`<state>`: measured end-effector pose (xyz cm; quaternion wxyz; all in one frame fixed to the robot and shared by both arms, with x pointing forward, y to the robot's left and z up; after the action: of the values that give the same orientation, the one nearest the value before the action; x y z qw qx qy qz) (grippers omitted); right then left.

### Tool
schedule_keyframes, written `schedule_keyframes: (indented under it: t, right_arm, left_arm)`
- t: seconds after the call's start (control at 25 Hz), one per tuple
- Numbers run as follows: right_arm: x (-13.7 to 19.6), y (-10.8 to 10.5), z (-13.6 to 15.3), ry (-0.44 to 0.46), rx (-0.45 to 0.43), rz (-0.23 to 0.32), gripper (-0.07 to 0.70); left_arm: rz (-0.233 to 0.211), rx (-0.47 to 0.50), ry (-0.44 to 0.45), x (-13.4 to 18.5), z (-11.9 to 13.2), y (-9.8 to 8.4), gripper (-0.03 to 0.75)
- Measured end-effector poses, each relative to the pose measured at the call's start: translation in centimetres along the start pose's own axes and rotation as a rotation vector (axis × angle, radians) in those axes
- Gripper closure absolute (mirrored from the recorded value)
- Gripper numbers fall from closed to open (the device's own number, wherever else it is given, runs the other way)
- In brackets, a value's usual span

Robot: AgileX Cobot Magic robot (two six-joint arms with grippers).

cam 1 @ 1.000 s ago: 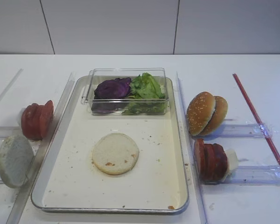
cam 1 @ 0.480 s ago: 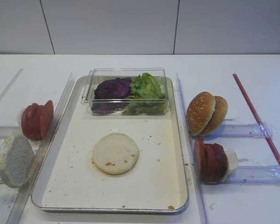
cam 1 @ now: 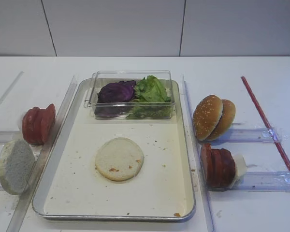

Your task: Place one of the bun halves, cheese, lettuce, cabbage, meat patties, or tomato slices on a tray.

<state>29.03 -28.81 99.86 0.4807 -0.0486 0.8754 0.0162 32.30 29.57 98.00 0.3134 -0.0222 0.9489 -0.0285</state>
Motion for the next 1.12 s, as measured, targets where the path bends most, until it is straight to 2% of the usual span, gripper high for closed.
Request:
schedule_keyframes:
  t: [0.4,0.92,1.12]
  right_arm:
    - [0.0,0.0,0.0,0.0,0.0,0.0,-0.06]
    - [0.0,0.0,0.0,0.0,0.0,-0.002,-0.06]
    - [0.0,0.0,0.0,0.0,0.0,-0.008,-0.06]
  left_arm:
    - [0.006,0.003,-0.192,0.5,-2.2,0.4,0.286]
    - [0.014,0.018,-0.343,1.3,-3.9,0.4,0.286]
    - [0.004,0.017,-0.36,1.4,-4.1,0.5,0.287]
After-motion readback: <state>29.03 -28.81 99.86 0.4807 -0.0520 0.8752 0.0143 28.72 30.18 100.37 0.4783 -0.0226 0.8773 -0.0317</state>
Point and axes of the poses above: a point on each arm's last joint axis where the gripper is mounted, z pointing out along that axis toward the gripper, y along the wrist's bending axis when the last joint is at zero, x = y × z, the point moved 7 cm from there along z, pointing out along that axis toward the gripper, and after that the axes turned 6 degrees about -z, right-handed, at the moved point
